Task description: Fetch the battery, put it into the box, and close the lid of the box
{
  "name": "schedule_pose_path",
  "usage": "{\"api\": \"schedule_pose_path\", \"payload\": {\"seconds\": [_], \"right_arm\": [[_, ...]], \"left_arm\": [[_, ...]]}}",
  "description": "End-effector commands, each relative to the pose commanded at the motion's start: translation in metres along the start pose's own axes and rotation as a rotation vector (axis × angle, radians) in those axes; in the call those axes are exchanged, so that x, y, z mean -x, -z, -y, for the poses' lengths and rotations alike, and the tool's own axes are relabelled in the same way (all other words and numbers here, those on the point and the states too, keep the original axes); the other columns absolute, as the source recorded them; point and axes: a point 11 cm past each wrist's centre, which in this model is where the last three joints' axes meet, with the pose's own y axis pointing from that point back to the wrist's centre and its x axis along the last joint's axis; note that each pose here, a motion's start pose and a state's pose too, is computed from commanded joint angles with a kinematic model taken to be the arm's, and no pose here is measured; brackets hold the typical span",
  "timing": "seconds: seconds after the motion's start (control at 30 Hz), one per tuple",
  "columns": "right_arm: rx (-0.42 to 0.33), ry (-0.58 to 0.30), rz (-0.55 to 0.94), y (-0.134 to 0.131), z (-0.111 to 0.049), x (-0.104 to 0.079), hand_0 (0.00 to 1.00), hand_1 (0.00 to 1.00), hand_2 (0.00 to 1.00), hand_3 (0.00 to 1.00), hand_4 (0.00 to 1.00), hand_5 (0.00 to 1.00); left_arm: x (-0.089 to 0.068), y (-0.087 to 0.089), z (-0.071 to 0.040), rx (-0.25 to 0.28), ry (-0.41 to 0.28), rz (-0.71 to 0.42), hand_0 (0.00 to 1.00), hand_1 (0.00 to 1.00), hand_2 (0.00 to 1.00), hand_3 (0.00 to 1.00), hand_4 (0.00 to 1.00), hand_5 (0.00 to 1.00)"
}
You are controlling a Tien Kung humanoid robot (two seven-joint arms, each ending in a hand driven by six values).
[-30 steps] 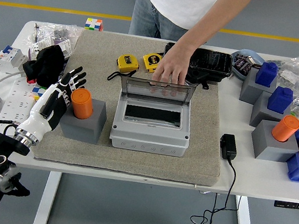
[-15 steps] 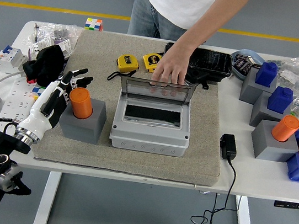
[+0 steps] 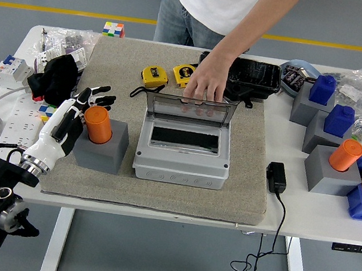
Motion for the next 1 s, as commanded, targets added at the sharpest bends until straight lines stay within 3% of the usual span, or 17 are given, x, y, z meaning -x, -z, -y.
{"api": "schedule_pose_path", "payload": {"seconds": [0.43, 0.47, 0.63, 0.67, 0.83, 0.87, 1.0], "right_arm": [[0.000, 0.003, 0.001, -0.0002, -0.0001, 0.0009, 0.873, 0.844, 0.822, 0.847, 0.998, 0.998], [-0.001, 0.003, 0.001, 0.0000, -0.0001, 0.0009, 0.873, 0.844, 0.822, 0.846, 0.998, 0.998], [-0.001, 0.001, 0.001, 0.0003, 0.0000, 0.0001, 0.873, 0.844, 0.822, 0.846, 0.998, 0.998], [-0.001, 0.001, 0.000, 0.0002, 0.0000, 0.0000, 0.873, 0.844, 0.822, 0.845, 0.998, 0.998], [0.000, -0.001, -0.001, -0.0003, 0.0000, -0.0005, 0.873, 0.844, 0.822, 0.845, 0.998, 0.998], [0.000, -0.001, -0.001, -0.0005, 0.0000, -0.0003, 0.873, 0.844, 0.822, 0.848, 0.998, 0.998], [0.001, 0.002, -0.003, -0.0011, -0.0001, 0.0006, 0.873, 0.844, 0.822, 0.848, 0.998, 0.998]], "left_arm": [[0.0013, 0.0034, 0.0004, -0.007, 0.001, 0.013, 0.755, 0.805, 0.739, 0.788, 0.998, 0.779], [0.0011, 0.0032, 0.0005, -0.007, 0.001, 0.017, 0.729, 0.796, 0.735, 0.789, 0.998, 0.656], [-0.0007, 0.0022, 0.0011, -0.005, -0.014, 0.045, 0.729, 0.796, 0.735, 0.789, 0.998, 0.656], [-0.0011, 0.0023, 0.0011, -0.005, -0.017, 0.050, 0.680, 0.752, 0.707, 0.780, 0.998, 0.407], [-0.0015, 0.0026, 0.0012, -0.004, -0.036, 0.081, 0.680, 0.752, 0.707, 0.780, 0.998, 0.407], [-0.0015, 0.0028, 0.0013, -0.004, -0.040, 0.086, 0.665, 0.734, 0.673, 0.736, 0.998, 0.284], [0.0003, 0.0039, 0.0014, -0.005, -0.042, 0.090, 0.665, 0.734, 0.673, 0.736, 0.998, 0.284]]}}
